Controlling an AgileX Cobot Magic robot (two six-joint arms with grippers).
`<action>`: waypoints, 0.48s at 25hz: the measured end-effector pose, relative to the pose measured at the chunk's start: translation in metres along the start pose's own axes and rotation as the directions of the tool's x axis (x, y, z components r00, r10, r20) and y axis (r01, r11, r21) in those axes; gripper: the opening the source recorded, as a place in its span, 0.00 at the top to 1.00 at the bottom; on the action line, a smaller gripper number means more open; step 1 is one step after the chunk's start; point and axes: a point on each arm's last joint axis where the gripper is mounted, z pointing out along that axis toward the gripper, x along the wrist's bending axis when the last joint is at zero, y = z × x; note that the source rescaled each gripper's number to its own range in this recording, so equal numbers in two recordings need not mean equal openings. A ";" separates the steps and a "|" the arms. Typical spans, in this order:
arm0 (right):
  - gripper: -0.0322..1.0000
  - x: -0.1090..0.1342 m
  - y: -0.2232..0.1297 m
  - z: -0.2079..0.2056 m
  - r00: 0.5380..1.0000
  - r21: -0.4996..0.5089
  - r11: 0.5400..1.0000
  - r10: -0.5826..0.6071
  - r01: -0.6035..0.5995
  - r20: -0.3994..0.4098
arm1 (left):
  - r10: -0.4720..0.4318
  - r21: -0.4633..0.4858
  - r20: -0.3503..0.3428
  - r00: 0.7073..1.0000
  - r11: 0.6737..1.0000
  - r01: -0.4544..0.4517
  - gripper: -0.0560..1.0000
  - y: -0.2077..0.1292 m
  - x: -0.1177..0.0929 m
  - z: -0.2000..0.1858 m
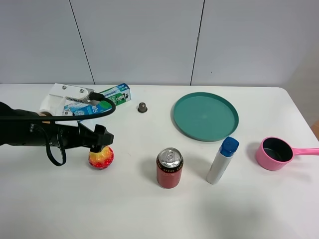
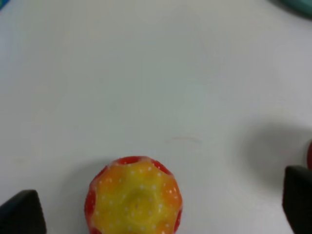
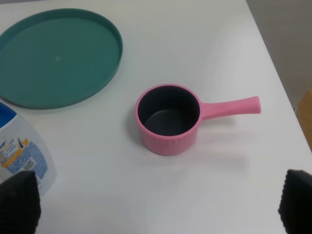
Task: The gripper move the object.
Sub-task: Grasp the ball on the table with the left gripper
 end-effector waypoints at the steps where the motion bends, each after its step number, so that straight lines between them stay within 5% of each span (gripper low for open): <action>1: 0.00 0.000 0.000 0.000 1.000 0.000 1.000 0.000 0.000 0.000 | -0.003 0.001 -0.001 1.000 1.000 0.003 0.00 0.000 0.000 0.001; 12: 0.00 0.000 0.000 0.000 1.000 0.000 1.000 0.000 0.000 0.000 | 0.055 0.180 0.002 0.999 0.982 -0.054 0.00 0.011 -0.003 0.039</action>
